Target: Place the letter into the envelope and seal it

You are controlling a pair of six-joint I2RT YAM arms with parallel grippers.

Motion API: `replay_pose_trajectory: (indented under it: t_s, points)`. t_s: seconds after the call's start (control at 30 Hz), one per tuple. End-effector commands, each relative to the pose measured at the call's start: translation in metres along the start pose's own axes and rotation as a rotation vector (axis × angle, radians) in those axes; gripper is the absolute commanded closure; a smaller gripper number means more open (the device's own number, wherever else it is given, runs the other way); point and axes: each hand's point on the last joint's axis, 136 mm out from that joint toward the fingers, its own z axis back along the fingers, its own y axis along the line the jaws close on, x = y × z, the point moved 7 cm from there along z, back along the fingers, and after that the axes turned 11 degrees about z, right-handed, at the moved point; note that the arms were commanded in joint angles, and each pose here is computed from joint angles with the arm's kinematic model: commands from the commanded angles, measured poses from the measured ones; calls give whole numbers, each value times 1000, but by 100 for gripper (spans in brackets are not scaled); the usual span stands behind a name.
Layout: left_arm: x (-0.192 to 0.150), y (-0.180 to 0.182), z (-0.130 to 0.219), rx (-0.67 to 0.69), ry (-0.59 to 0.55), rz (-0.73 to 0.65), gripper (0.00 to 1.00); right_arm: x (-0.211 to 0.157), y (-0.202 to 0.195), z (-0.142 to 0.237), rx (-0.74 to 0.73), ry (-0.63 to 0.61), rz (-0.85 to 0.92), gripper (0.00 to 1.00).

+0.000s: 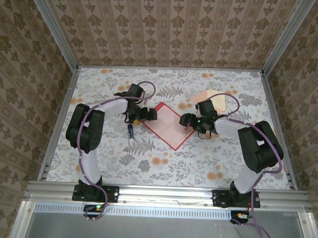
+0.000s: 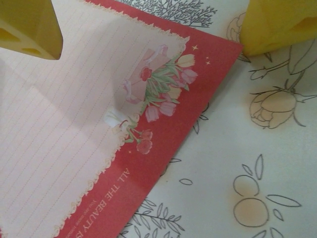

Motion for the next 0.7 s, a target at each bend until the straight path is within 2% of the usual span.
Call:
replay_pose_trajectory:
  t_s: [0.0,0.23,0.6,0.67]
  points:
    - [4,-13,2,-62,11,19,8,-11,-6,-6,-16,38,-14,16]
    - [9,-25,13,-122,-11,16,8,-12,-7,-6,-21,42,-16,16]
    - [9,-27,21,-120,-26,-4,8,-12,-7,-5,-22,40,-13,16]
    - [8,-27,21,-115,-26,-11,12,-12,-7,-5,-23,39,-13,16]
